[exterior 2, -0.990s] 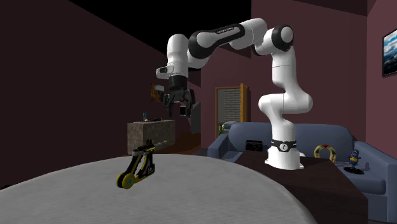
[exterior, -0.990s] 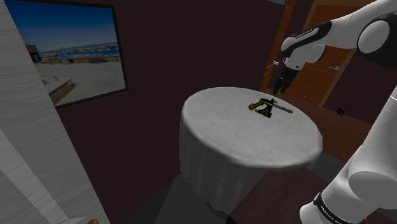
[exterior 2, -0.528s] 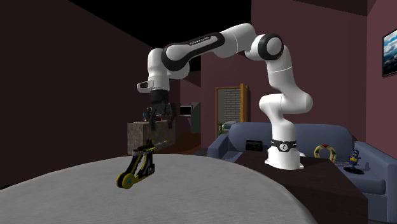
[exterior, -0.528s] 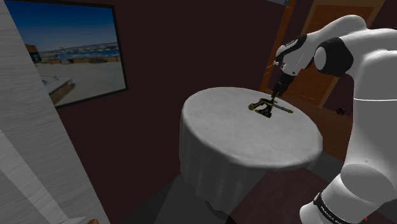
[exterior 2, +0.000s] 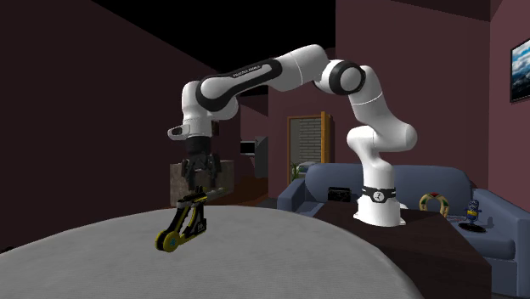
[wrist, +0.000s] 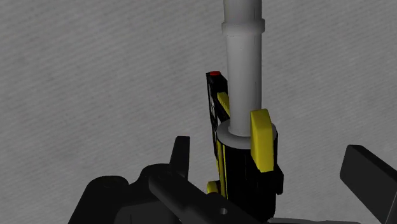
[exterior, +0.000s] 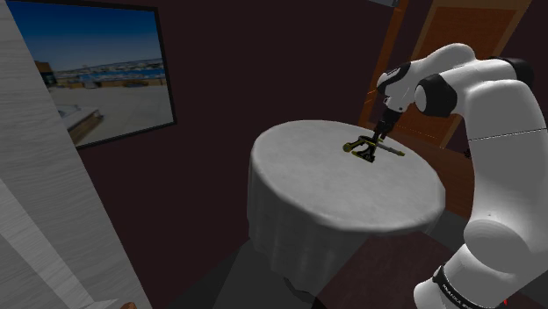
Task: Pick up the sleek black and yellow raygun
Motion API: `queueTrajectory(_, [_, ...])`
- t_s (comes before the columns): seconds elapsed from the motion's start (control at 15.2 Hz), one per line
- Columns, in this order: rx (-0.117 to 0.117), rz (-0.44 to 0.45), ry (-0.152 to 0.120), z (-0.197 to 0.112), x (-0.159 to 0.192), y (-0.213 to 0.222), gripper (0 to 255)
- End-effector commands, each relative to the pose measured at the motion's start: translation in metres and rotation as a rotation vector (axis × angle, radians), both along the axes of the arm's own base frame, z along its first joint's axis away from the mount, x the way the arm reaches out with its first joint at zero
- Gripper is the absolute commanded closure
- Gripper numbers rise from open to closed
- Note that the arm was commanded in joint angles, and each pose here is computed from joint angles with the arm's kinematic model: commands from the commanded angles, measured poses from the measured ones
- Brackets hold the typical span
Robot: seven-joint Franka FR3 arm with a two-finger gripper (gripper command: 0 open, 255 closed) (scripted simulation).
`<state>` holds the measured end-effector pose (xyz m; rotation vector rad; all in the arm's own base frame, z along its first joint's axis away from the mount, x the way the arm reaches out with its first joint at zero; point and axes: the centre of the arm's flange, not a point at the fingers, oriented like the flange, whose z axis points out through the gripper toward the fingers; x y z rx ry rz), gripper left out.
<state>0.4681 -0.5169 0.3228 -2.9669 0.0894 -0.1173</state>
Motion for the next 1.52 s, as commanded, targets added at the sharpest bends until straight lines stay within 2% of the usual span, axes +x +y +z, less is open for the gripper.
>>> queueTrajectory(0.0, [0.000,0.000,0.000,-0.011,0.000,-0.002,0])
queueTrajectory(0.13, [0.000,0.000,0.000,-0.024,0.000,-0.002,0])
queueTrajectory(0.26, [0.000,0.000,0.000,-0.024,0.000,-0.002,0])
queueTrajectory(0.33, [0.000,0.000,0.000,-0.024,0.000,-0.001,255])
queueTrajectory(0.92, [0.000,0.000,0.000,-0.024,0.000,-0.002,255])
queueTrajectory(1.45, [0.000,0.000,0.000,0.018,0.000,-0.002,255])
